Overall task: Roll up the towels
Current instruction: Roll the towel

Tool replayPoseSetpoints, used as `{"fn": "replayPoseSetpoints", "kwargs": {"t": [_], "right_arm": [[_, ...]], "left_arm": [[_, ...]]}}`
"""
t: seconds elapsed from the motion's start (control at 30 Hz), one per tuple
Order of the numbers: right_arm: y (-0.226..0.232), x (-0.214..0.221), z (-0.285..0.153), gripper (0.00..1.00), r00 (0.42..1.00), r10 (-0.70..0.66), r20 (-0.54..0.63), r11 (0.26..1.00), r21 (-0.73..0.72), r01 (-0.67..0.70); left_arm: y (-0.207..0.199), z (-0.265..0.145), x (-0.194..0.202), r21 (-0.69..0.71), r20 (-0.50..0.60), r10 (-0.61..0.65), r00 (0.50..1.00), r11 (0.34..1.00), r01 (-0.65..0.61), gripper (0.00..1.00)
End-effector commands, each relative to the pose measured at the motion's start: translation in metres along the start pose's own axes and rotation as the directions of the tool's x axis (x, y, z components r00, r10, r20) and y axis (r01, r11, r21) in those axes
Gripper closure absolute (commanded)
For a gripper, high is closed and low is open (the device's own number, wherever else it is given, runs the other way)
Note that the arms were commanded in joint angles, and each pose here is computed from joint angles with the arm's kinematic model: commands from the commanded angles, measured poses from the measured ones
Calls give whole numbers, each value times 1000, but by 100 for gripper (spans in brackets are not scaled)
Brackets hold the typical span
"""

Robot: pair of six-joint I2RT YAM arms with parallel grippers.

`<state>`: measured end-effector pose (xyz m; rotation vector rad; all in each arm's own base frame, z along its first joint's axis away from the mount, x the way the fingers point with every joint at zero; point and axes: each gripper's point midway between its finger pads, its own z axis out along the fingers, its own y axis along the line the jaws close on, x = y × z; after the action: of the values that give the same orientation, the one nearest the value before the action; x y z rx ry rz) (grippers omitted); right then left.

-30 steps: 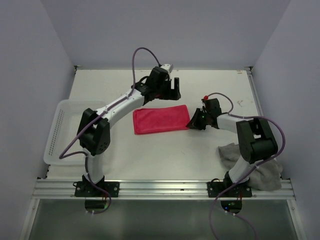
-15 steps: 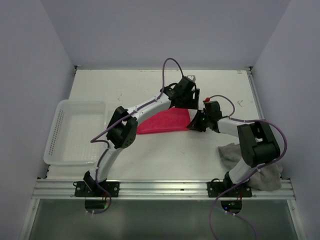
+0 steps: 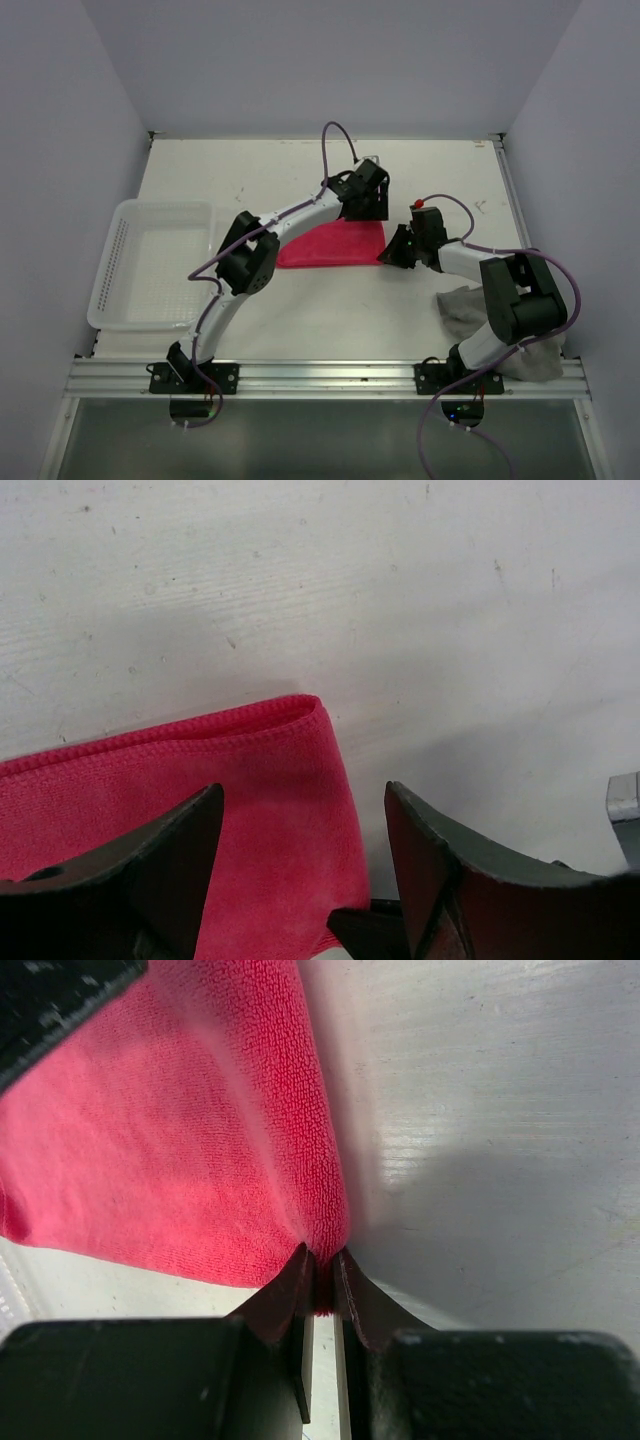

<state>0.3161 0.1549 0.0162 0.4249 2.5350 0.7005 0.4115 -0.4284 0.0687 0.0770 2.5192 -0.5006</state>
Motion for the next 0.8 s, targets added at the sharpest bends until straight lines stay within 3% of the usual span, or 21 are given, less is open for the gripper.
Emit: {"fn": "replayPoseSetpoints", "kwargs": {"t": [0.0, 0.17, 0.77], "right_arm": [[-27, 17, 2, 99, 999, 4, -38, 995, 96, 0], [-28, 20, 5, 100, 999, 5, -44, 995, 97, 0], [-22, 21, 1, 100, 998, -57, -40, 991, 115, 61]], "left_arm": [[-16, 4, -18, 38, 52, -45, 998, 998, 43, 31], [-27, 6, -27, 76, 66, -72, 995, 995, 67, 34], [-7, 46, -7, -14, 39, -71, 997, 997, 71, 51]]}}
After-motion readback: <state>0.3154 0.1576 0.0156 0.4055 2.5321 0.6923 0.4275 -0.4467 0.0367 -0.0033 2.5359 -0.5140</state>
